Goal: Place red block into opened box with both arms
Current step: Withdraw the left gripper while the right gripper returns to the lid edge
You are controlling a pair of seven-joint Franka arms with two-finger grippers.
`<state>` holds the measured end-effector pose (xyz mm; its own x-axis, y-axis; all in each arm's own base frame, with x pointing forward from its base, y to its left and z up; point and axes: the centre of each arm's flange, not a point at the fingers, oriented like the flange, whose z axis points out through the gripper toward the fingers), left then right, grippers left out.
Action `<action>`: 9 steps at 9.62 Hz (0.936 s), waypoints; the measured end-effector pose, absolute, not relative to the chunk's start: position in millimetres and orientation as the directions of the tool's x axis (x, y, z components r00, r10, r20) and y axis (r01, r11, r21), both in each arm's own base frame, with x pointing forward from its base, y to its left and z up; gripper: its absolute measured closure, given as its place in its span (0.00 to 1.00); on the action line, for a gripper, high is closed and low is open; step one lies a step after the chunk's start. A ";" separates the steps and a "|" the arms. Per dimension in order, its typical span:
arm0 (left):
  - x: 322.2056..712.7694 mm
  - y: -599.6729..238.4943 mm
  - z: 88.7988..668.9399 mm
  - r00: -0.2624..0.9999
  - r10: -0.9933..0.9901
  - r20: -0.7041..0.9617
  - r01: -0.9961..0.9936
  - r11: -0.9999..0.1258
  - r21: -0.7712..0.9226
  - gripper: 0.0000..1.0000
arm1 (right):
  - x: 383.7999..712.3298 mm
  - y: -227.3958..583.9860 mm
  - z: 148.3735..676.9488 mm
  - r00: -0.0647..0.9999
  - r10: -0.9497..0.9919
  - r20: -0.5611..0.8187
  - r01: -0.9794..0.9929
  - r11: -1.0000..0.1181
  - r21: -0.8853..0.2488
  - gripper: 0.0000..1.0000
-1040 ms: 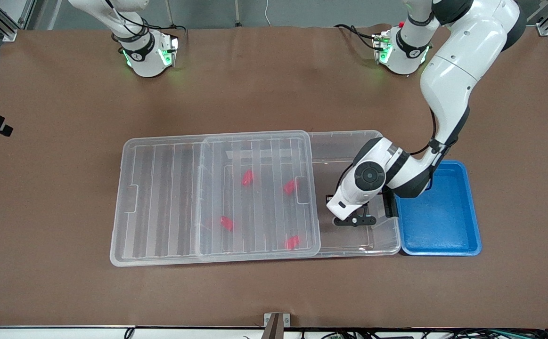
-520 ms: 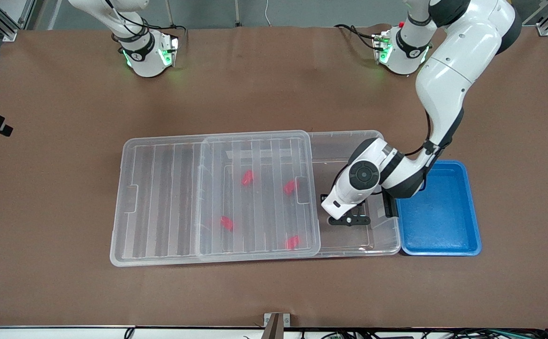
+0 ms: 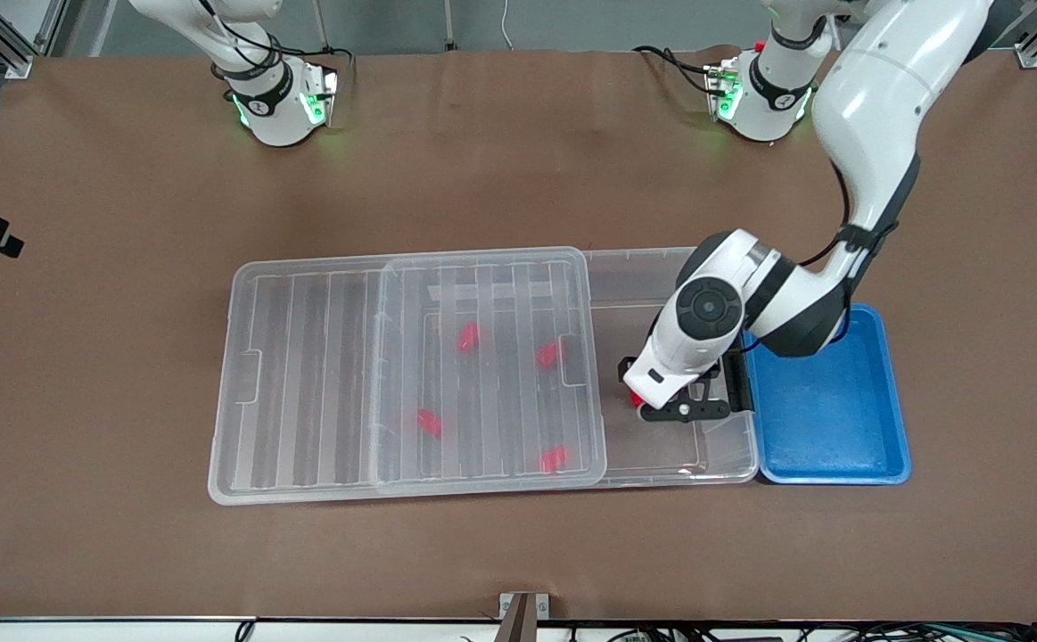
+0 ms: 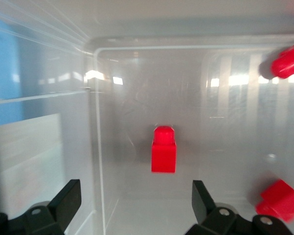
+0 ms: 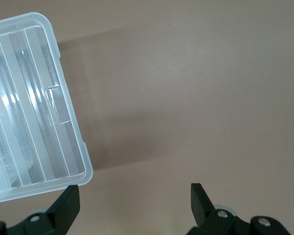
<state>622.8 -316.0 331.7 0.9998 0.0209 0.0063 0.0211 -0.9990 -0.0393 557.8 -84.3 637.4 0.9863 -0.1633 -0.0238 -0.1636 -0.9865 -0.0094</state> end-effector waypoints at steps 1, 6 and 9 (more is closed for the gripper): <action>622.4 -306.9 371.8 1.000 0.021 0.017 0.021 -1.000 -0.015 0.00 | 557.8 -84.1 637.5 0.986 -0.163 -0.024 -0.163 -0.987 -0.009 0.00; 619.7 -170.2 544.2 0.992 0.019 0.121 0.015 -0.999 0.031 0.00 | 590.7 -65.3 578.8 0.998 -0.010 -0.064 -0.011 -1.000 -0.014 0.10; 591.6 -104.5 611.0 0.989 -0.034 0.145 -0.034 -0.999 -0.004 0.00 | 654.2 -2.4 447.9 0.966 0.232 -0.112 0.230 -0.973 -0.031 0.48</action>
